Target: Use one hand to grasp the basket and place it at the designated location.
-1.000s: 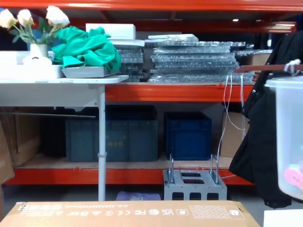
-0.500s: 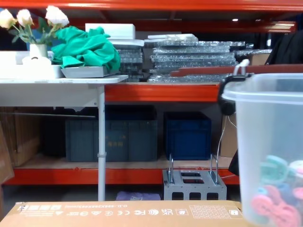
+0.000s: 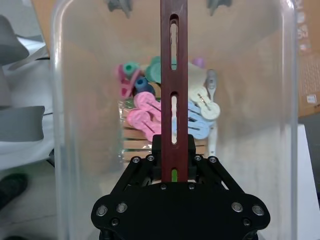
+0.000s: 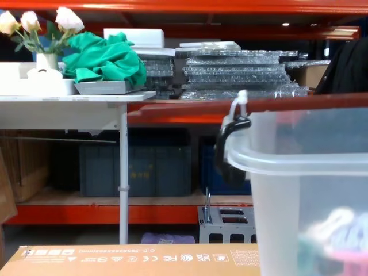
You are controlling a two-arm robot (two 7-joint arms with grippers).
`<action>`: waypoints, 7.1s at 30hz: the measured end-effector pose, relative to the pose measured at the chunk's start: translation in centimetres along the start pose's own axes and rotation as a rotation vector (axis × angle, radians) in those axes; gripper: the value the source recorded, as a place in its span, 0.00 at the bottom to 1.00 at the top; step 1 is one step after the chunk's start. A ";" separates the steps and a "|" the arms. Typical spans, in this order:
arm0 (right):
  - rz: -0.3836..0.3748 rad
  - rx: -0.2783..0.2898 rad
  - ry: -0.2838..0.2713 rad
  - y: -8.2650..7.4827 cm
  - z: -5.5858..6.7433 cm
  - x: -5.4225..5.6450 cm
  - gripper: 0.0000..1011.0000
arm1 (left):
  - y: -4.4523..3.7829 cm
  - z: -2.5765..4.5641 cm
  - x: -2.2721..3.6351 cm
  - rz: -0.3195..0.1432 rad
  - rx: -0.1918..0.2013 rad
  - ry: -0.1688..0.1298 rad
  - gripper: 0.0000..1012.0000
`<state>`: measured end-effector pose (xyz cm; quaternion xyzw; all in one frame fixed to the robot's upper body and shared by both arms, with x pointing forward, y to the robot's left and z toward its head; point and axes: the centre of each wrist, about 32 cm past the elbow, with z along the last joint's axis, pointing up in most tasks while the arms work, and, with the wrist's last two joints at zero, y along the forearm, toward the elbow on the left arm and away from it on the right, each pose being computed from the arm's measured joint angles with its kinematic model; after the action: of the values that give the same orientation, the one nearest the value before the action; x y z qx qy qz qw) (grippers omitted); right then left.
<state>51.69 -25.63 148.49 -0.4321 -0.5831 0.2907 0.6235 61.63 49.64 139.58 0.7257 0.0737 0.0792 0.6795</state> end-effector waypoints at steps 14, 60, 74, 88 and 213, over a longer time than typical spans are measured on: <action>0.022 0.091 -0.219 3.8 2.8 2.5 0.23 | 0.00 0.00 0.00 0.000 0.000 0.000 0.00; 0.019 0.180 -0.116 16.0 3.5 4.1 0.23 | 0.00 0.01 0.00 0.000 0.000 0.000 0.00; 0.073 0.189 -0.118 17.7 3.5 3.6 0.23 | 0.00 0.01 0.00 0.000 0.000 0.000 0.00; 0.117 0.175 -0.126 18.7 3.9 2.8 0.23 | 0.00 0.01 0.00 0.000 0.000 0.000 0.00; 0.173 0.110 -0.131 19.6 4.7 4.8 0.99 | 0.00 0.01 0.00 0.000 0.000 0.000 0.00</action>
<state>50.62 -11.57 133.29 -0.4260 -0.5663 0.4027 0.5794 61.63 49.63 139.58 0.7256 0.0736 0.0792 0.6796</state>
